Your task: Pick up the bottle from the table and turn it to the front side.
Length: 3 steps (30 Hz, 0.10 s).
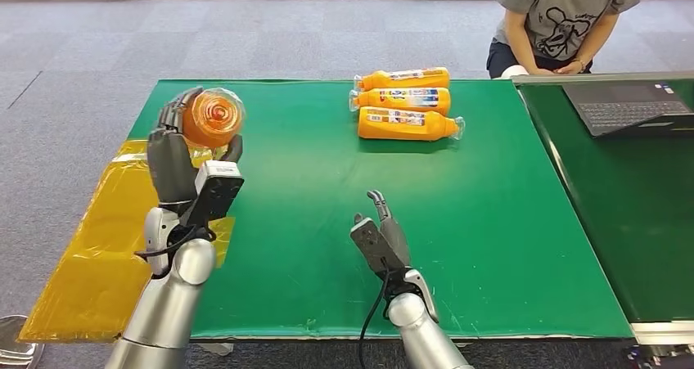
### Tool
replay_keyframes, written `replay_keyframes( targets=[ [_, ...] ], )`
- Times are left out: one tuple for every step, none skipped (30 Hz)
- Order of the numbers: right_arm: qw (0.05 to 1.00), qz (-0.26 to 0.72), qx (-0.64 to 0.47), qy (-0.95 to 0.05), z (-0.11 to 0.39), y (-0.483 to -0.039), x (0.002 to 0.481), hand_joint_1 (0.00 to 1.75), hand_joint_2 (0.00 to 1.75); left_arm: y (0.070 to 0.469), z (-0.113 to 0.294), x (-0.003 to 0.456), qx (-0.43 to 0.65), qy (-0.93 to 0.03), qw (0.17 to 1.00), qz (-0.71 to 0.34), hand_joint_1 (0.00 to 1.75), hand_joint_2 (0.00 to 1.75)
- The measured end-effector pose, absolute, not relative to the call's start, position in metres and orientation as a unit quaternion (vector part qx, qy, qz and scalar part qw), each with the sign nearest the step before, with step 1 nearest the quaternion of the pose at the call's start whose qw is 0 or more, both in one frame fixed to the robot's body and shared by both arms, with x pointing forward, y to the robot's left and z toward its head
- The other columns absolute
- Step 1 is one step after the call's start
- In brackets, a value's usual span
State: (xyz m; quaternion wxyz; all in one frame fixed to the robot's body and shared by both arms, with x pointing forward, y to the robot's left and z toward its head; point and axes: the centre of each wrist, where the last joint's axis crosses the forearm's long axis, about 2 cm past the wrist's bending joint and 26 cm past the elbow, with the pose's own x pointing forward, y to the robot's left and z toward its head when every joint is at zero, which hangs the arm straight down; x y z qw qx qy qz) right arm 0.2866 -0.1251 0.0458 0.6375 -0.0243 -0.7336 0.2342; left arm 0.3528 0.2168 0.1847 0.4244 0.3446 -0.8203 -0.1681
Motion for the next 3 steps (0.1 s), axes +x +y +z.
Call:
replay_keyframes(
  targets=[
    [0.637,0.234,-0.025,-0.734,0.0458,-0.1254,0.2866,0.0,0.0,0.2189,0.1905,0.3506,0.378,-0.819,0.398,-0.168,1.75,1.75],
    [0.637,0.234,-0.025,-0.734,0.0457,-0.1257,0.2867,0.0,0.0,0.2207,0.1949,0.3483,0.4,-0.817,0.379,-0.168,1.75,1.75],
    [0.637,0.234,-0.025,-0.734,0.0457,-0.1258,0.2867,0.0,0.0,0.2216,0.1971,0.347,0.411,-0.816,0.369,-0.168,1.75,1.75]
  ],
)
